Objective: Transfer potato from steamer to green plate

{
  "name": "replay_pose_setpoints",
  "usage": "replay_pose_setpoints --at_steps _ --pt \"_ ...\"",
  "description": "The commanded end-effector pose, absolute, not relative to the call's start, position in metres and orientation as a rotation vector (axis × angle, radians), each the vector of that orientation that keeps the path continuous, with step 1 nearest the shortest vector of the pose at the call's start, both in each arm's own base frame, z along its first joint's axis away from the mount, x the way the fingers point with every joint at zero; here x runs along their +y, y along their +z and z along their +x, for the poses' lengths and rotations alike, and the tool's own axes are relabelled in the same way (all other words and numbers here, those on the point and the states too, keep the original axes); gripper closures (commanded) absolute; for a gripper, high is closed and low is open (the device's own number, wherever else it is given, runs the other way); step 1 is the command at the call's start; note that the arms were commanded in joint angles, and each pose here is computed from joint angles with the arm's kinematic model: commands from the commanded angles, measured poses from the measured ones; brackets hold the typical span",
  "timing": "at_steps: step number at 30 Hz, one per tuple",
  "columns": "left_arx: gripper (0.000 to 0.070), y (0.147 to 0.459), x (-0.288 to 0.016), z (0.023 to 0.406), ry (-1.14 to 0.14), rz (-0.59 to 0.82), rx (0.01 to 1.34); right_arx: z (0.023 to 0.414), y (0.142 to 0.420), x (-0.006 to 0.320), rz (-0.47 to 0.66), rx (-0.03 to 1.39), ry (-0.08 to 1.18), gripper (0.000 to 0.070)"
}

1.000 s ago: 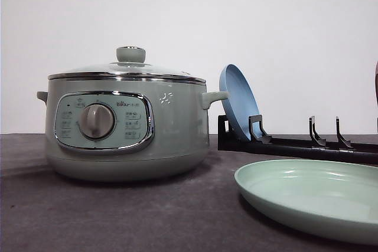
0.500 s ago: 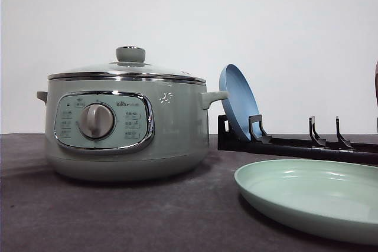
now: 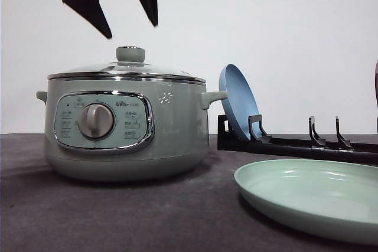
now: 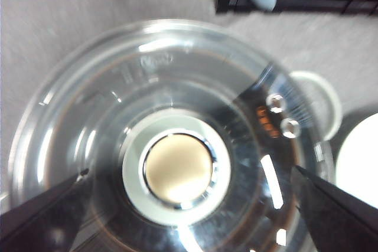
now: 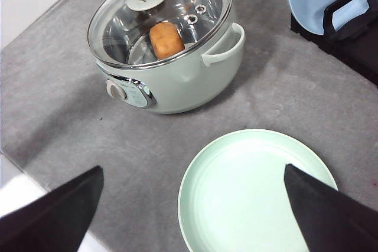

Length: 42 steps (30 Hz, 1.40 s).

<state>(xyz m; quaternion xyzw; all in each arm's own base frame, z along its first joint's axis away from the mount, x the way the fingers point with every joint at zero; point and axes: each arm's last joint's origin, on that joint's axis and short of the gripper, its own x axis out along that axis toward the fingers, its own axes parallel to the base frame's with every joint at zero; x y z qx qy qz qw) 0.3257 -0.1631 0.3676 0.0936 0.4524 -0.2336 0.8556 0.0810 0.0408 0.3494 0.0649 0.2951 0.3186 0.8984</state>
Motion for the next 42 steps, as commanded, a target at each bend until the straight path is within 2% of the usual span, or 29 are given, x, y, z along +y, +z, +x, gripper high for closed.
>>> replay_pose_setpoints --at_steps 1,13,18,21,30,36,42 --pt "0.0 0.37 -0.169 0.332 -0.5 0.207 0.927 0.082 0.353 0.041 0.143 0.598 0.664 0.0081" --pt "0.0001 0.343 -0.178 0.351 -0.481 0.229 0.981 0.082 0.353 0.041 0.143 0.598 0.664 0.0081" --pt "0.0109 0.34 -0.178 0.352 -0.481 0.231 0.99 0.082 0.353 0.041 0.144 0.598 0.663 0.0081" --pt "0.0123 0.34 -0.178 0.352 -0.479 0.232 0.995 0.082 0.353 0.041 0.144 0.598 0.663 0.0081" --pt "0.0374 0.339 -0.177 0.351 -0.48 0.239 1.01 0.082 0.353 0.041 0.147 0.599 0.66 0.0081" --pt "0.0695 0.338 -0.177 0.35 -0.479 0.241 1.023 0.082 0.353 0.041 0.151 0.6 0.659 0.0081" --pt "0.07 0.339 -0.177 0.35 -0.481 0.244 1.019 0.082 0.353 0.041 0.151 0.6 0.659 0.0081"
